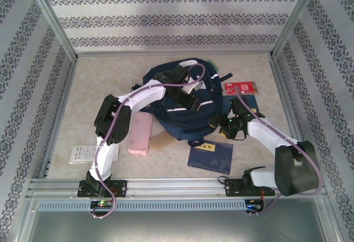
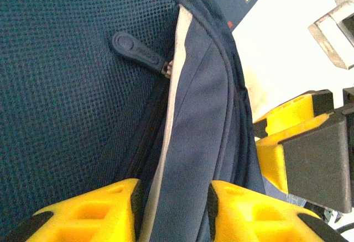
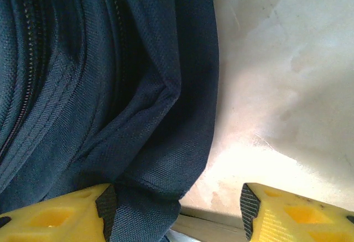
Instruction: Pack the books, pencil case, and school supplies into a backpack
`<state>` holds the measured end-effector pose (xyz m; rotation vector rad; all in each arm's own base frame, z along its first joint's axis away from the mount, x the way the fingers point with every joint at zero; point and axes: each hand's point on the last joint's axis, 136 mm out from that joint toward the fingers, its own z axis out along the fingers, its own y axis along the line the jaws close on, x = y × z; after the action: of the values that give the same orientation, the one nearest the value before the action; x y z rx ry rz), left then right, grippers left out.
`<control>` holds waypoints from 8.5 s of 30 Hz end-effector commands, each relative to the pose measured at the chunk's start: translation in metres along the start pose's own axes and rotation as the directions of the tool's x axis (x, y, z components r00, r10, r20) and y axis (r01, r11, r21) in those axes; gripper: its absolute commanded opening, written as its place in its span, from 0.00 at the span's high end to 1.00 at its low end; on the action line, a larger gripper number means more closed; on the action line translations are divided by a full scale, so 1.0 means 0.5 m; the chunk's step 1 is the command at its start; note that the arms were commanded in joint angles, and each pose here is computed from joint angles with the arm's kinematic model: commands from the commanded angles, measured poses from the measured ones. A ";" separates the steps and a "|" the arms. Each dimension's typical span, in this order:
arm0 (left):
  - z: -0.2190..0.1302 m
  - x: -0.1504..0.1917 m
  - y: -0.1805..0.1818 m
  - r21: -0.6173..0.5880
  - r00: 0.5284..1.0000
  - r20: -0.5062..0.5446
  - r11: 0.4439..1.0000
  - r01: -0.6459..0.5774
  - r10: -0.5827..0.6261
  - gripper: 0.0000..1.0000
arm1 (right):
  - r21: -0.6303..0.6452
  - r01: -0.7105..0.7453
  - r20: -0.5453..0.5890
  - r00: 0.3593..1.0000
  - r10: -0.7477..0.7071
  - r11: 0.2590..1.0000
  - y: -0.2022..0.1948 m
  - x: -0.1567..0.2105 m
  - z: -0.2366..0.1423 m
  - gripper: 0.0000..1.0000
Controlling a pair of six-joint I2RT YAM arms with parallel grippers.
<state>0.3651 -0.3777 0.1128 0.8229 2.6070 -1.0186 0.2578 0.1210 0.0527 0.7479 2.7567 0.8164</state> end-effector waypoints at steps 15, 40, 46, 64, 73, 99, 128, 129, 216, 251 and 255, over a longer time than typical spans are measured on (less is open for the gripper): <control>0.004 -0.037 0.002 -0.028 0.999 -0.017 0.999 -0.030 0.030 1.00 | 0.002 0.030 0.038 0.999 -0.030 1.000 0.024 -0.021 -0.011 0.37; -0.617 -0.273 0.154 0.006 0.576 0.791 0.943 0.332 -0.208 1.00 | 0.052 0.736 0.241 0.647 -0.723 0.675 0.319 0.067 -0.163 0.28; -0.684 -0.277 0.213 0.045 0.486 0.841 0.926 0.375 -0.238 1.00 | 0.108 0.571 0.065 0.813 -0.579 0.814 0.313 0.132 -0.092 0.25; -0.619 -0.193 0.290 0.103 0.509 0.794 0.899 0.426 -0.333 1.00 | 0.277 0.660 -0.241 0.751 -0.615 0.698 0.309 0.297 0.151 0.02; -0.618 -0.195 0.300 0.136 0.499 0.787 0.891 0.432 -0.362 1.00 | 0.346 0.651 -0.287 0.759 -0.584 0.676 0.277 0.298 0.219 0.02; -0.692 -0.191 0.196 0.052 0.632 0.717 0.926 0.373 -0.295 1.00 | 0.182 0.625 0.015 0.770 -0.637 0.759 0.328 0.213 0.019 0.46; -0.646 -0.228 -0.015 0.248 0.746 0.627 0.965 0.083 -0.226 1.00 | -0.427 0.232 0.122 0.972 -0.199 0.874 0.649 -0.077 0.078 0.49; -0.647 -0.233 -0.016 0.255 0.743 0.629 0.964 0.080 -0.228 1.00 | -0.432 0.213 0.117 0.977 -0.179 0.876 0.656 -0.083 0.099 0.49; -0.270 0.455 0.187 -0.610 0.828 0.282 0.576 0.544 -0.484 0.00 | 0.172 0.616 0.287 0.715 -0.637 0.769 0.185 0.118 -0.147 0.02; -0.174 0.425 0.225 -0.605 0.806 0.252 0.563 0.564 -0.536 0.23 | 0.163 0.609 0.235 0.740 -0.630 0.776 0.152 0.135 -0.082 0.03; -0.216 0.394 0.187 -0.546 0.794 0.308 0.586 0.598 -0.523 0.28 | 0.134 0.606 0.249 0.746 -0.618 0.784 0.160 0.139 -0.090 0.03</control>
<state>0.2502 -0.1550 0.0307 -0.2307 2.9376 -0.0924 0.2235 0.1885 0.1282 -0.0779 2.5173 0.3995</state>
